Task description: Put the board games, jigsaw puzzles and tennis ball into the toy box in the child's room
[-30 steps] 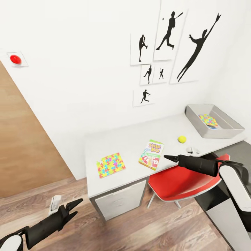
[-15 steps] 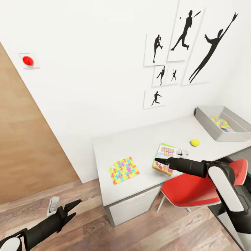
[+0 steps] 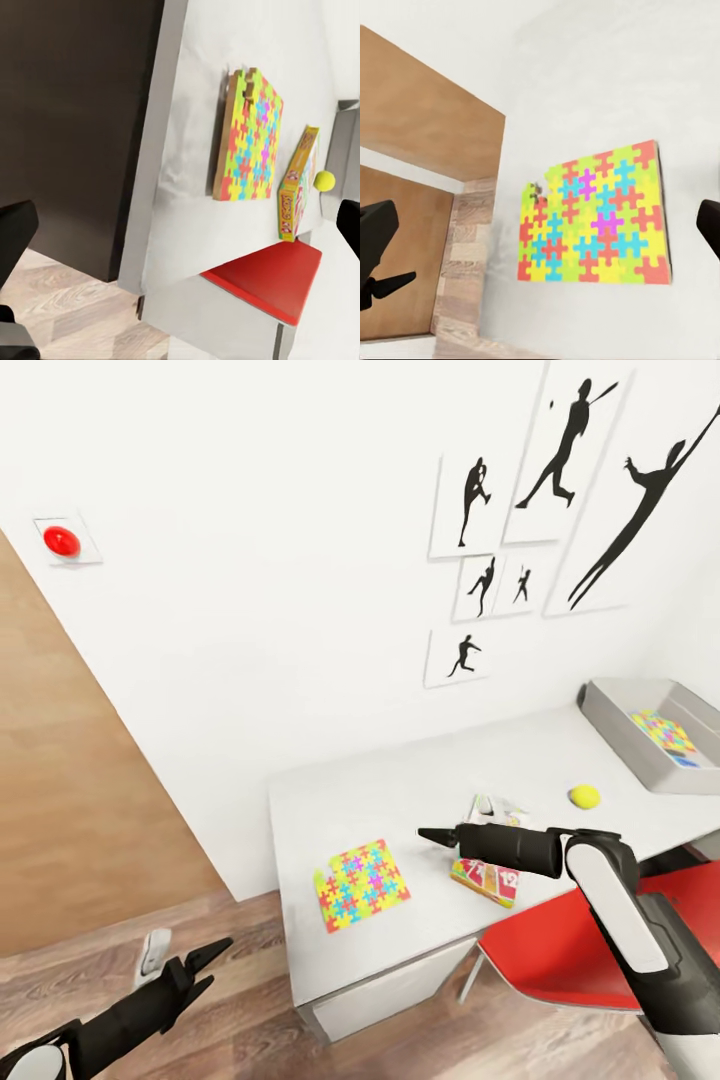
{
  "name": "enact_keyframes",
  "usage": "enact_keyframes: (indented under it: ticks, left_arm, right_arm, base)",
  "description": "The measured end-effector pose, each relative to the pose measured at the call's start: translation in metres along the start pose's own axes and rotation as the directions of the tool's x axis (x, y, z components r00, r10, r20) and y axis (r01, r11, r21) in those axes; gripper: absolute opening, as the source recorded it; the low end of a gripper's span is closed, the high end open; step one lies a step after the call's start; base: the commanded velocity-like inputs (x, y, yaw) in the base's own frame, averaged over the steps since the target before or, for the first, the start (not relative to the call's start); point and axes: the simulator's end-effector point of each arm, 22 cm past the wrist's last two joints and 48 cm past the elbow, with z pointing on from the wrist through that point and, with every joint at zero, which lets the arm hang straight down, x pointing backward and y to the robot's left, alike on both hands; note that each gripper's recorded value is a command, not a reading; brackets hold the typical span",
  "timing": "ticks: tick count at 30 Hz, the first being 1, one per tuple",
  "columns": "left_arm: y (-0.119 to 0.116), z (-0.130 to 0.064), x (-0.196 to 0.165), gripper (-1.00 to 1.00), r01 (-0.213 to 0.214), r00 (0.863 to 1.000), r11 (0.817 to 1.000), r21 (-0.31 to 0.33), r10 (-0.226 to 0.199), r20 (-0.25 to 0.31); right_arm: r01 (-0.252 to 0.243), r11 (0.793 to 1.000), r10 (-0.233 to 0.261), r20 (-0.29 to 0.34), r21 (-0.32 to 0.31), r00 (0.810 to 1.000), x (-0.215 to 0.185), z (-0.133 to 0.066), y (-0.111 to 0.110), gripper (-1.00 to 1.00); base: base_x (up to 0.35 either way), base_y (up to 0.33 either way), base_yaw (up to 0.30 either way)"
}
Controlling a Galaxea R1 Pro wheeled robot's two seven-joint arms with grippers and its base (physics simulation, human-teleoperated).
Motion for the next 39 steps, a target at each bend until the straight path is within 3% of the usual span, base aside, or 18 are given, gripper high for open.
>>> enact_keyframes:
  ticks: [14, 39]
  left_arm:
    - [0.003, 0.003, -0.001, 1.00, -0.025, 1.000, 0.999, -0.020, 0.025, 0.003]
    - [0.003, 0.004, -0.002, 1.00, -0.030, 1.000, 0.999, -0.022, 0.031, 0.003]
  right_arm:
    - [-0.025, 0.999, 0.026, -0.036, 0.027, 0.999, 0.015, 0.014, -0.007, 1.00]
    - [-0.022, 0.999, 0.024, -0.050, 0.036, 0.998, 0.022, 0.018, -0.005, 1.00]
  base:
    - [0.036, -0.010, 0.201]
    - [-0.010, -0.017, 0.026]
